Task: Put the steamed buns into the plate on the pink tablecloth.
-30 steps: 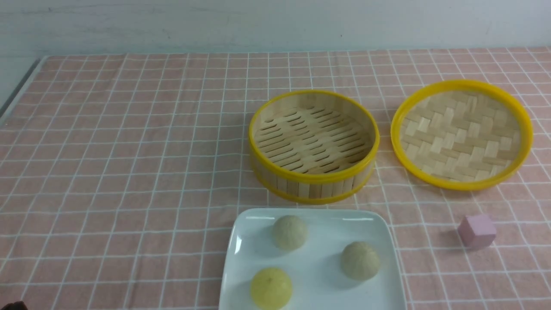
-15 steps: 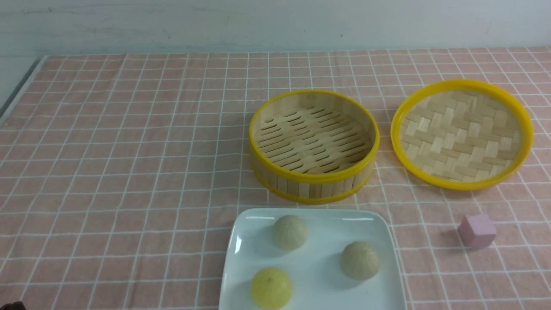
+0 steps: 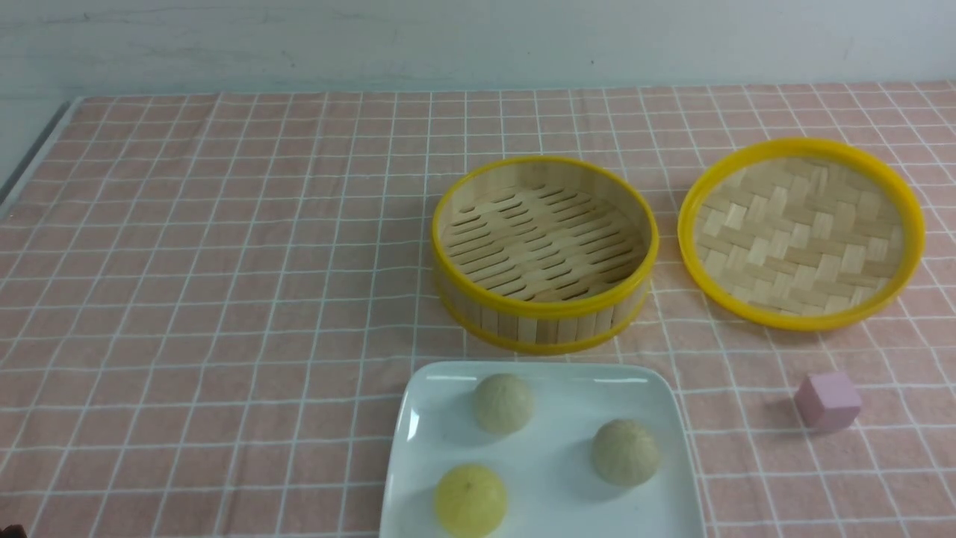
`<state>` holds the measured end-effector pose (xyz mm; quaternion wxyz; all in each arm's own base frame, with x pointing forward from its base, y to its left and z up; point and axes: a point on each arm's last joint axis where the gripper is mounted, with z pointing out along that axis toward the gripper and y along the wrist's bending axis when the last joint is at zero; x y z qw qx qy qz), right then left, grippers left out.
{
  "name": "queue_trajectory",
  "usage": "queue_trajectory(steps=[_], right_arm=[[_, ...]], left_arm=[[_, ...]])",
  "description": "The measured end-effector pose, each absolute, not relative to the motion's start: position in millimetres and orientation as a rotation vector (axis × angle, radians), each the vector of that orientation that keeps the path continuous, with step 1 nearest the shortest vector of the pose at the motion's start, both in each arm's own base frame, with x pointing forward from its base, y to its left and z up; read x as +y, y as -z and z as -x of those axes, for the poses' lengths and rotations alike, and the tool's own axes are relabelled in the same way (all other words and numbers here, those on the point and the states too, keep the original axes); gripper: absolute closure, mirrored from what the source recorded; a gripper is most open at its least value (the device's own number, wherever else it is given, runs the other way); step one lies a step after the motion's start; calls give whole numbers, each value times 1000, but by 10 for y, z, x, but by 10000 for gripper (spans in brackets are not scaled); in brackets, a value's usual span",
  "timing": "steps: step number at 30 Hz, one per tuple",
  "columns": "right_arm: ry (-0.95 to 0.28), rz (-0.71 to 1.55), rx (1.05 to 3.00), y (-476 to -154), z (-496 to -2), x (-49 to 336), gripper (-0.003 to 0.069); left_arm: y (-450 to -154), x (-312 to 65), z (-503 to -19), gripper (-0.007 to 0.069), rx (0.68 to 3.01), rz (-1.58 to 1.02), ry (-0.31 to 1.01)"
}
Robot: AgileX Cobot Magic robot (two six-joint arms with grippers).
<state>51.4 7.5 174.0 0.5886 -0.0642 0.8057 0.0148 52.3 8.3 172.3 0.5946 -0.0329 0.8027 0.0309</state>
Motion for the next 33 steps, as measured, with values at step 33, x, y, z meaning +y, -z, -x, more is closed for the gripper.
queue_trajectory(steps=[33], right_arm=[[-34, 150, 1877, -1740, -514, 75, 473]], left_arm=[[-1723, 83, -523, 497, 1865, 76, -73]])
